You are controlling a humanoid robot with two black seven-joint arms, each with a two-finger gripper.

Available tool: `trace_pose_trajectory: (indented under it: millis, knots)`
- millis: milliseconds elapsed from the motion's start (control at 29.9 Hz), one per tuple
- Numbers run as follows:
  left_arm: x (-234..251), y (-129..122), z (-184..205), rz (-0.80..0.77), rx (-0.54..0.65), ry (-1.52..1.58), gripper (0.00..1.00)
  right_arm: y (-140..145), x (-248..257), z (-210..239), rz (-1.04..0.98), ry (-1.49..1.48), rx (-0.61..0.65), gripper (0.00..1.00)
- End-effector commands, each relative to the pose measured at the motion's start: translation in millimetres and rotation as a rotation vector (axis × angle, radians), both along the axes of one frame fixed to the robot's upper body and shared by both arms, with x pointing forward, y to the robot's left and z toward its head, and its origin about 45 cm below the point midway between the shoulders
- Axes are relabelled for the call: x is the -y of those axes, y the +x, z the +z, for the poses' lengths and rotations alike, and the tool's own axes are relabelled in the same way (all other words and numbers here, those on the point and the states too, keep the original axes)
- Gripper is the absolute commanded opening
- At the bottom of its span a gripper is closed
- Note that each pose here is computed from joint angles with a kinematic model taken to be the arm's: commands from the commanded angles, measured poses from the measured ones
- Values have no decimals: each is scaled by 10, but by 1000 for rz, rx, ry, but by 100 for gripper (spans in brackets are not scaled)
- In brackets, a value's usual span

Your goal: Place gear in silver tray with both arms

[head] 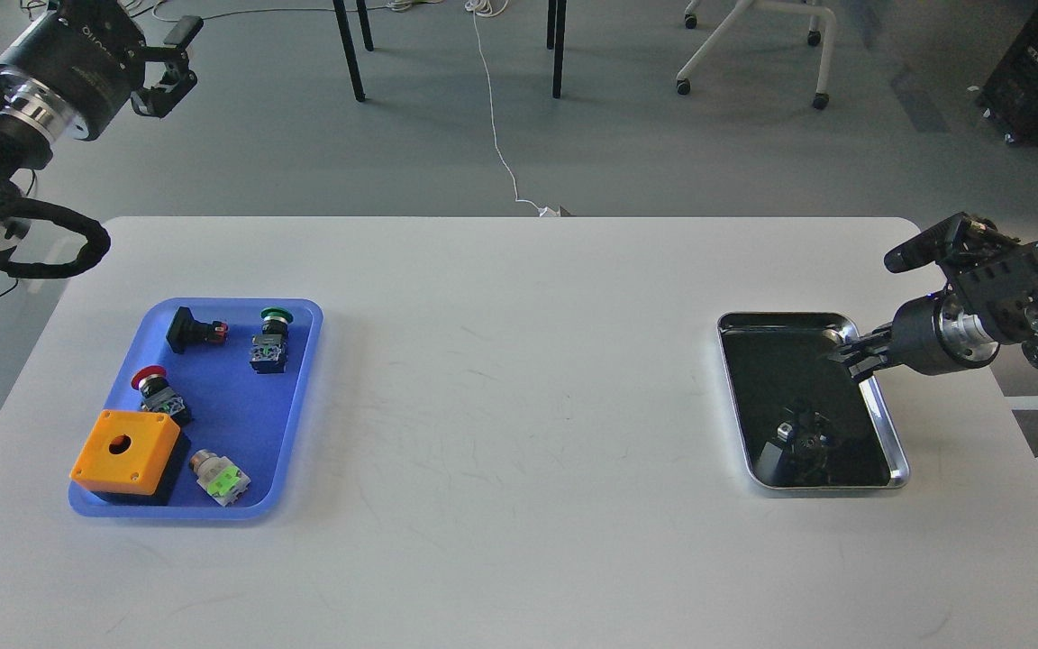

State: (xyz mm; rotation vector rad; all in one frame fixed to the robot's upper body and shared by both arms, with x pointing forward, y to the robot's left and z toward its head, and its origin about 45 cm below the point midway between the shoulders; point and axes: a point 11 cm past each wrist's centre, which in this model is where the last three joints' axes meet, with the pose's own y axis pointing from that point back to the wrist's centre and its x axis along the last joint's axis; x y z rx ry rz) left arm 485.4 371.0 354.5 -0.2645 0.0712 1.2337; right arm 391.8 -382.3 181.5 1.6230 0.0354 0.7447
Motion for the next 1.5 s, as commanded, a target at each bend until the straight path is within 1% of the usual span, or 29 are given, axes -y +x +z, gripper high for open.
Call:
trace_pose_trajectory:
  millis: [0,134,201,234,267,334,401,435,468,535,702,802,1003,1103,1170,1271,1337,1471]
  knots:
    - [5,2,2,-1,0,3,98,-62,-18,-181,-30,44,-8,24]
    - [7,1,1,-2,0,6,98,-108,-41,-257,-44,73,-15,29]
    - [14,3,-2,-3,0,5,98,-102,-53,-258,-46,84,-7,36]
    - [19,5,-5,-3,-1,5,98,-95,-61,-250,-45,89,-1,41]
    - [38,10,-14,-4,-2,3,98,-89,-59,-244,-46,92,5,49]
    - [44,12,-19,-4,-4,3,98,-101,-50,-250,-47,92,3,60]
    - [45,11,-17,-5,-3,2,98,-100,-33,-243,-50,91,5,76]
    - [47,11,-17,-7,-2,2,98,-98,-8,-228,-56,90,10,81]
    - [40,10,-16,-6,-3,3,98,-100,13,-218,-62,92,13,84]
    - [19,5,-7,-2,-2,6,98,-23,12,-117,-74,111,46,94]
    - [-16,6,3,5,-1,8,98,290,-193,272,-126,276,185,98]
    - [-56,9,-7,19,-1,5,98,543,-261,679,-182,421,323,98]
    - [-143,30,18,49,8,-10,98,906,-415,1333,-279,699,523,99]
    - [-124,49,76,53,26,-46,98,960,-449,1509,-344,855,565,98]
    - [31,94,32,33,24,-74,98,1011,-530,1648,-386,980,583,99]
    - [180,167,-23,27,21,-119,98,1054,-639,1682,-459,1144,573,99]
    - [249,205,-12,26,28,-162,98,1067,-604,1725,-519,1236,578,99]
    - [303,256,16,44,45,-272,98,1079,-584,1714,-655,1430,531,99]
